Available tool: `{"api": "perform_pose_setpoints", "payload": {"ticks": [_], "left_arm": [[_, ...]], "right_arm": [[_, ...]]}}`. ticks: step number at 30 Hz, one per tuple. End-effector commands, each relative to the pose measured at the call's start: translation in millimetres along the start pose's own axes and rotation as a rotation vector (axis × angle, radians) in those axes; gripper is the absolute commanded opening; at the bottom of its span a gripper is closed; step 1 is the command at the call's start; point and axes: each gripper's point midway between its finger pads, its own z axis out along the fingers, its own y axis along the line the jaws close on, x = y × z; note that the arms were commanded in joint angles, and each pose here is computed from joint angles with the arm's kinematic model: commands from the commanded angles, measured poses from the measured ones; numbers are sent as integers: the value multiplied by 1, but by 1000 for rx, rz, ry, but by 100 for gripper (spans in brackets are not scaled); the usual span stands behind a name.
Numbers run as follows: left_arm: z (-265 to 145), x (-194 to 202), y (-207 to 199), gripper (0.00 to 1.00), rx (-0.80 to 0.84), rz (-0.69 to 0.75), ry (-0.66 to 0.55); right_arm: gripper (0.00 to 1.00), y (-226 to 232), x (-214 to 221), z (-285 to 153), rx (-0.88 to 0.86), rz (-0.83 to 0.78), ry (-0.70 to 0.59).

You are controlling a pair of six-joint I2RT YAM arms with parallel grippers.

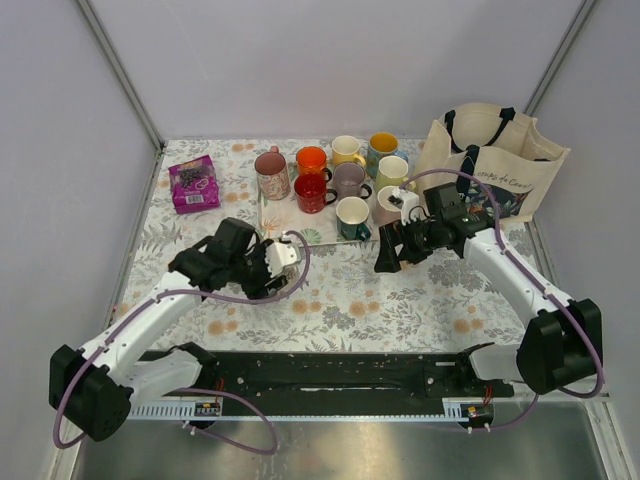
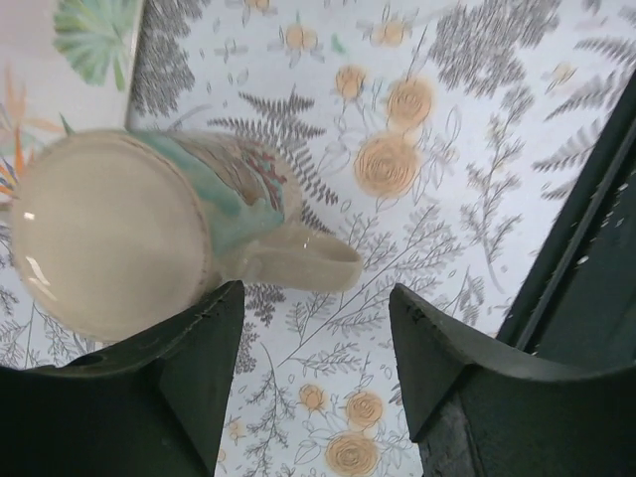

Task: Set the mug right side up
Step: Turn over the cup at the center of the board.

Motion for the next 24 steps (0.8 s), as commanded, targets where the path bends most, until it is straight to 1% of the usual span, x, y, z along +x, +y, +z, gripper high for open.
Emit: {"api": "perform_pose_setpoints", "payload": {"ticks": [1,4,7,8,9,10,12,14,18,20,24], "left_arm": [[-30,-53,-7,64,52,-73,-146],[-54,-65,3,64,-17,-63,-162],[-77,-62,32,64,-180,-129,-155],[-85,-53,51,66,-295,-174,-128],[-96,-48,78,73,-456,-256,-131],[-110,-30,102,78,-600,-356,-107],[-130,-10,122,79,-711,-487,-98],[-142,0,129,80,-757,-584,-117],[-156,14,130,81,-796,-705,-212],[-162,26,130,81,-836,-765,-222],[-173,48,129,83,-913,-863,-237]], "right_arm": [[100,10,-32,4,2,-39,-52],[99,28,-38,16,14,-157,-13],[99,57,-49,34,-13,-241,8],[99,70,-52,40,-38,-253,14],[100,81,-57,44,-58,-259,15],[99,93,-58,53,-79,-267,30],[99,113,-68,62,-90,-309,24],[100,133,-68,73,-100,-353,31],[99,163,-59,97,-62,-455,54],[100,164,-61,109,8,-446,45],[100,172,-60,131,76,-340,27]]}}
